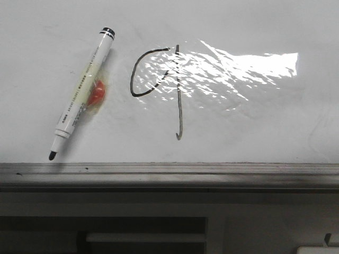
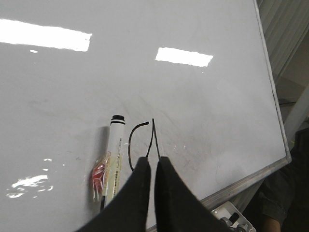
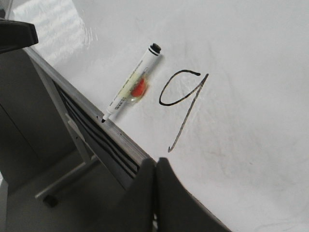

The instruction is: Write number 9 on whiteboard

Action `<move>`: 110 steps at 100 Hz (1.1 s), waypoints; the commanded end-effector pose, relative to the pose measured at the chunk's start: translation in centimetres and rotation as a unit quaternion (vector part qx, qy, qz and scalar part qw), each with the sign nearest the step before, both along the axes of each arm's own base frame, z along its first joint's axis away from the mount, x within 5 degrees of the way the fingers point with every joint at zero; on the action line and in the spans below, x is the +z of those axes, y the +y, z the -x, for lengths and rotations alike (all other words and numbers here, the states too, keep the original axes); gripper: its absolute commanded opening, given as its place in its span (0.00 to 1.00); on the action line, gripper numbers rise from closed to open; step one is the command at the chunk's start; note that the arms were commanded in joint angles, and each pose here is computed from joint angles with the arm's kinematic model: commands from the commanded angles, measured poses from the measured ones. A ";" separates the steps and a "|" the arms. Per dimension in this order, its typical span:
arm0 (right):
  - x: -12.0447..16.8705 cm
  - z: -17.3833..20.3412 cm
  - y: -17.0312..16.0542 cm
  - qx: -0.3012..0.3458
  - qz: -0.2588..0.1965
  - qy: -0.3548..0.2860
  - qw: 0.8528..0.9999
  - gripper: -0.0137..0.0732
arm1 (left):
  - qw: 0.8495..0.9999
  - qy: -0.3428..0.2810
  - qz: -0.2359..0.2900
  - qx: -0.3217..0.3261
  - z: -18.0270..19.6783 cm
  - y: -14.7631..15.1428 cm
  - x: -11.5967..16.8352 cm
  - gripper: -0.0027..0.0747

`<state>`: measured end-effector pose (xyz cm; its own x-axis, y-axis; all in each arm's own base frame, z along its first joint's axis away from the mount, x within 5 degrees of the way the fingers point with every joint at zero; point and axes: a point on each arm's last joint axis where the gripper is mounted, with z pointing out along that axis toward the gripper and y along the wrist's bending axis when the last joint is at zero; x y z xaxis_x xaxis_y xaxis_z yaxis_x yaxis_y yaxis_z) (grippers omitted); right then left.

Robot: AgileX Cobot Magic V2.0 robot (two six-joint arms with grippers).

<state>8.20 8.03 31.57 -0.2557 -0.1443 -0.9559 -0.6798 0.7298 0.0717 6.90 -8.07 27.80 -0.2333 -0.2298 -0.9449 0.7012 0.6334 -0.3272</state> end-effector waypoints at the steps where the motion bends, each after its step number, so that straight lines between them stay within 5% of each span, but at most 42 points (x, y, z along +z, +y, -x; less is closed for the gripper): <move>1: -0.4 1.1 -1.1 0.005 -0.057 -0.081 0.995 0.09 | 0.999 -0.033 0.021 0.012 0.5 1.2 0.2 0.01; 38: -7.0 4.9 -4.9 0.003 -0.100 -0.123 0.987 0.09 | 0.995 -0.076 0.064 0.014 2.2 4.1 -3.0 0.01; 110: -7.9 4.8 -4.8 0.003 -0.092 -0.110 0.990 0.09 | 0.995 -0.075 0.062 0.013 2.2 4.1 -3.1 0.01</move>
